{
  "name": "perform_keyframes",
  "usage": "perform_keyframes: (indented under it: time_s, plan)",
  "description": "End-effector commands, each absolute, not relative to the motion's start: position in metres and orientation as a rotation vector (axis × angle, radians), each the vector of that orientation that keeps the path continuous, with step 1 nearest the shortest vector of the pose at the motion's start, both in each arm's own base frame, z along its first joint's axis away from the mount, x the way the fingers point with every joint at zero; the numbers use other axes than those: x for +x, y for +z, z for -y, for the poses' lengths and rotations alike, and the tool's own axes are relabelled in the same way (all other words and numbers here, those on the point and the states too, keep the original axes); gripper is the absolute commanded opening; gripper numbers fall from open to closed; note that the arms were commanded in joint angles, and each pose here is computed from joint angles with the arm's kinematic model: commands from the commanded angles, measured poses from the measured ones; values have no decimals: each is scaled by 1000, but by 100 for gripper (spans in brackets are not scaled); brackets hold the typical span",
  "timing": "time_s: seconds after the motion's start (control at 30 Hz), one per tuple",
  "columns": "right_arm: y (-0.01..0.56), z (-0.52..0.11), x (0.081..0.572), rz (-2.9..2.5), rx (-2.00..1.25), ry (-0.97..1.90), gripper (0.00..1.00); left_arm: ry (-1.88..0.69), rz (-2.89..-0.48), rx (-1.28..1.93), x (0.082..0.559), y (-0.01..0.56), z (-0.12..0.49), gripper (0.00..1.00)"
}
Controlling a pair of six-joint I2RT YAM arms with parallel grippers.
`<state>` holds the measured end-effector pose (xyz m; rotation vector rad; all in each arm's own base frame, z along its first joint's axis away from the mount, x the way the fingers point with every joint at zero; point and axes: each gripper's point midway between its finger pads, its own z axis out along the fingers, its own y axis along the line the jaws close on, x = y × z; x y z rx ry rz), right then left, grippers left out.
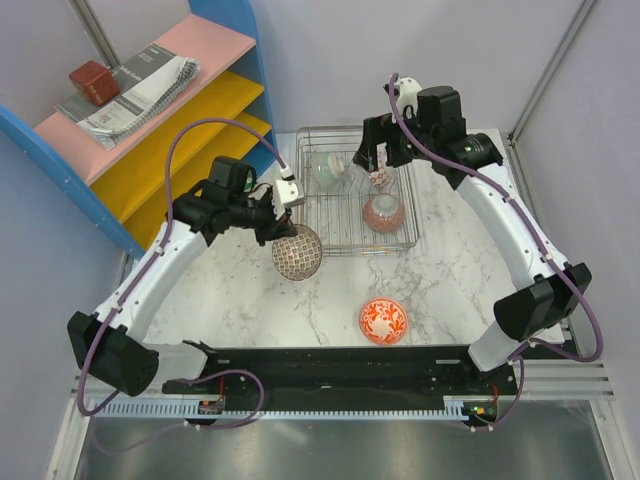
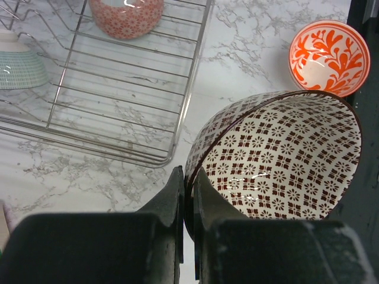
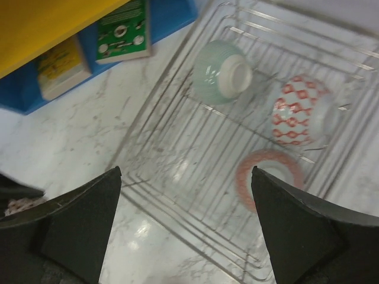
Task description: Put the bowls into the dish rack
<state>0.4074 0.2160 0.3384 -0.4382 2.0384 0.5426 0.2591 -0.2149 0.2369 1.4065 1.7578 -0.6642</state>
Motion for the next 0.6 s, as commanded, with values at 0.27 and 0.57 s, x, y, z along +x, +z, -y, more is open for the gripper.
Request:
perform_keyframes:
  time_s: [0.27,0.57]
  plan:
    - [329,-285,338,-2023,-537,1311,98,-680,-1603,1339,335,284,227,2]
    - [318,-298,329,-2030,-510,1507,98,-664,-1606,1325,355,289,230,2]
